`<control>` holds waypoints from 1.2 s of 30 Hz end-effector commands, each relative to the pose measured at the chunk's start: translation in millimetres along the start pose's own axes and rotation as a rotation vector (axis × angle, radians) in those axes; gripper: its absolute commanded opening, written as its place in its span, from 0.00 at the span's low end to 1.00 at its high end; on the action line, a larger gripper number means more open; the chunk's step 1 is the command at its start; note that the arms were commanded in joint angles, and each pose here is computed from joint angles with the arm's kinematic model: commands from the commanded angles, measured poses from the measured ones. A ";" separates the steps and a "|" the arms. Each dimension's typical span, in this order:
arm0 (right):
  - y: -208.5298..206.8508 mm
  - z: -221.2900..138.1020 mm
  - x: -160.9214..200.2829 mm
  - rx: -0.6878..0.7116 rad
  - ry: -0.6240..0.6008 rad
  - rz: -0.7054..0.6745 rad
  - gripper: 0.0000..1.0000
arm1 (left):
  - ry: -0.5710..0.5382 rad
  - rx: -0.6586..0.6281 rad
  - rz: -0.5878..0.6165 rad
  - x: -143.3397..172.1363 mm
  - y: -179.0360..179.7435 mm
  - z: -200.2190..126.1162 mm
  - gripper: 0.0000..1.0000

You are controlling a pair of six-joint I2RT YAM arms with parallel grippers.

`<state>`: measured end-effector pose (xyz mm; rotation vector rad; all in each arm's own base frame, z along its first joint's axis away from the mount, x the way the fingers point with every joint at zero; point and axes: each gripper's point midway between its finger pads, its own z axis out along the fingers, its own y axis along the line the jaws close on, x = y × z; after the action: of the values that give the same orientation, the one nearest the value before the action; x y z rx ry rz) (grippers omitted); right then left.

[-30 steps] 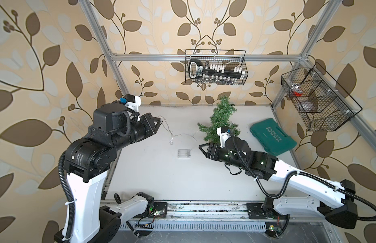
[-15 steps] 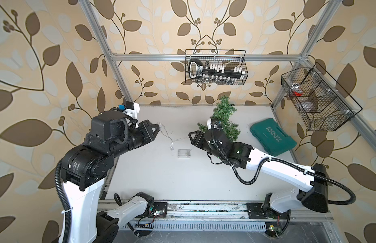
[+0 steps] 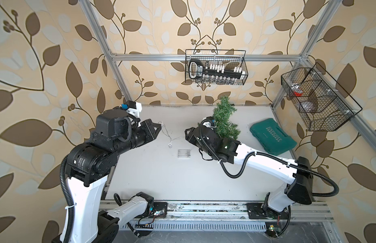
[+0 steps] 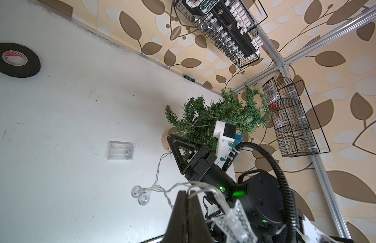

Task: Remove string lights from the small christmas tree
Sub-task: Remove the light string from the Christmas tree.

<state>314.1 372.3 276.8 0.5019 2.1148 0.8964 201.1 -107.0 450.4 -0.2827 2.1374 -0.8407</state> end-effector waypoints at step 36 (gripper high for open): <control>-16.1 38.5 -7.6 0.046 0.016 -0.006 0.62 | -0.067 -0.015 0.030 -11.1 4.2 3.8 0.00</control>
<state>339.0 365.0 242.9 0.4951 2.1796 0.8335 210.7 -102.9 441.4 -0.2955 2.1308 -0.7900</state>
